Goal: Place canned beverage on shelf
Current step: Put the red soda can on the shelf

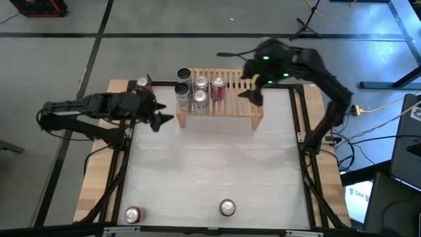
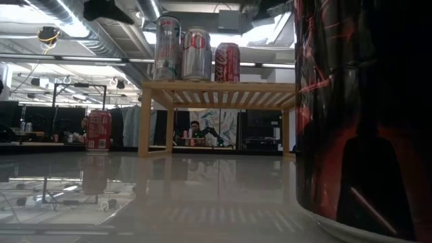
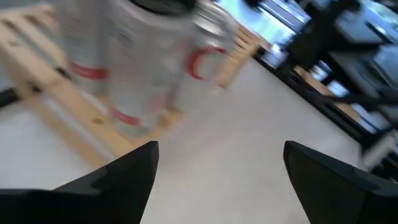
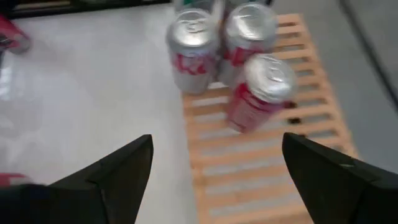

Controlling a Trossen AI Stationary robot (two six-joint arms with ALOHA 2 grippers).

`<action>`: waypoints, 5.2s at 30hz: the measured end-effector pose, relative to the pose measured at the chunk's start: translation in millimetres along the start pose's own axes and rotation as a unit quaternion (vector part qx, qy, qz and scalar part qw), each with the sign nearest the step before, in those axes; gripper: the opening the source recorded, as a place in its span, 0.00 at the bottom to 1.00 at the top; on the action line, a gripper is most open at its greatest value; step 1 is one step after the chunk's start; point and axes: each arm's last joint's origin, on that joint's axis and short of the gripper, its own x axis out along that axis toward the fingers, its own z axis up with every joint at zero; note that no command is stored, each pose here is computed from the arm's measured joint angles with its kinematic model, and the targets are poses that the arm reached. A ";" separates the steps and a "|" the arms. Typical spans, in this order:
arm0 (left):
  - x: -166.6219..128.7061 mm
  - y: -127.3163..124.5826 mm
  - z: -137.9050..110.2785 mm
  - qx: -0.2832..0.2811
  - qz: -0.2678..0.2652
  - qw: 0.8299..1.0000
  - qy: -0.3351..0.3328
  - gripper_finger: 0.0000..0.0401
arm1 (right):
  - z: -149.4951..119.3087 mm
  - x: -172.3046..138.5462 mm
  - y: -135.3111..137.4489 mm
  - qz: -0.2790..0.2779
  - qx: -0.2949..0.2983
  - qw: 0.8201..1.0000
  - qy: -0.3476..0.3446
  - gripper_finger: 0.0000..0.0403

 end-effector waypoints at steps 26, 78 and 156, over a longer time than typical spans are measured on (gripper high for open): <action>27.7 119.3 52.4 -0.211 0.330 0.918 -0.056 0.83 | -88.4 37.6 4.9 -0.108 -0.060 0.989 -0.083 0.86; 143.6 264.8 66.4 -0.177 0.540 0.752 0.334 0.83 | -97.6 45.7 7.6 -0.064 -0.075 0.994 -0.056 0.86; 142.1 246.4 35.9 -0.244 0.379 0.777 0.439 0.84 | -93.4 45.2 8.2 -0.049 -0.083 0.992 -0.082 0.86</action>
